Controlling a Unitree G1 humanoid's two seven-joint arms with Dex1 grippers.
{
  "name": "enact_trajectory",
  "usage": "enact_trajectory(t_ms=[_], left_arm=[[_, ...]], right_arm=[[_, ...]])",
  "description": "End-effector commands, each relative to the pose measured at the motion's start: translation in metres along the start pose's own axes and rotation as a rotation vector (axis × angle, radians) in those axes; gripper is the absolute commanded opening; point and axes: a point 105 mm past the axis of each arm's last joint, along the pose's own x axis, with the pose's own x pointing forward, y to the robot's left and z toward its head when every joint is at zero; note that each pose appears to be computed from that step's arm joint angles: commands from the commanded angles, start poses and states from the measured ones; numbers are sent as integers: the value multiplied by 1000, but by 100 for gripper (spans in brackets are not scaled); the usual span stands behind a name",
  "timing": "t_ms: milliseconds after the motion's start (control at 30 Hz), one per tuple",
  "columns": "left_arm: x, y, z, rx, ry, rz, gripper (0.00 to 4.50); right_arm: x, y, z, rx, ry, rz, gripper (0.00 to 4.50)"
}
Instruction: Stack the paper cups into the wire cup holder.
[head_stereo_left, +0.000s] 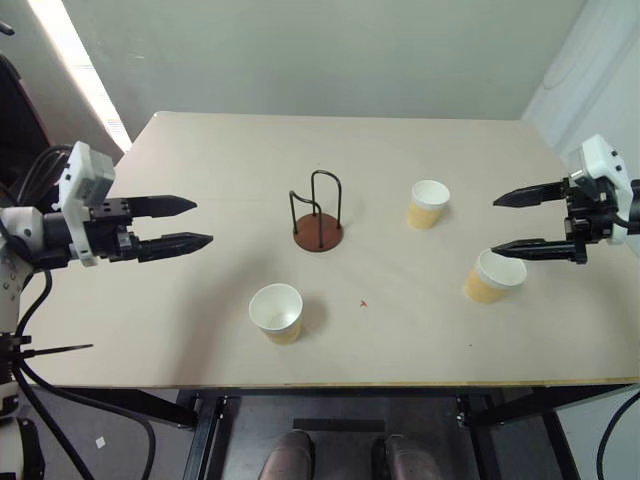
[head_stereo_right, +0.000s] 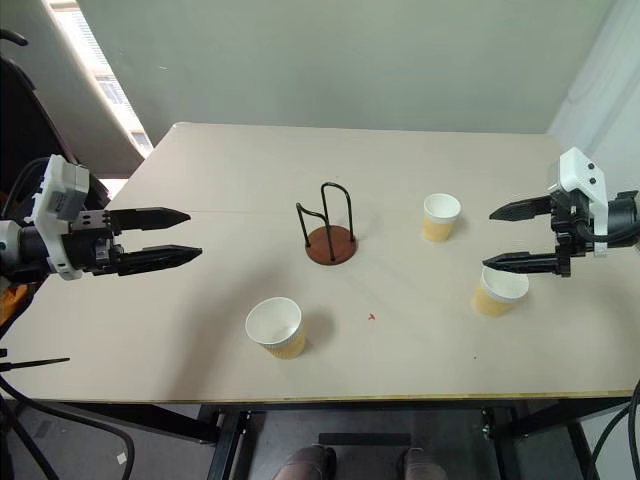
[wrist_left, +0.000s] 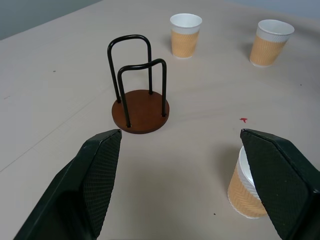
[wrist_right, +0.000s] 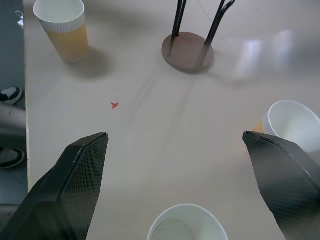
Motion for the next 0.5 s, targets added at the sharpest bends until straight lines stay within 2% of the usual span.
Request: enact_trajectory(t_ms=[33,167,267,500], left_arm=[[-9,2,13,50,-10,34,407],[-8,5,12,54,-8,49,407],[-1,18,8,80,-1,120,407],[60,55,-19,106,37,303,407]], right_arm=[[-6,-3,9,-41,-10,-13,450],[-5,-1,10,-40,-14,-9,450],[-2,0,12,-44,-28,-8,450],[23,1,36,-77,-122,-75,450]])
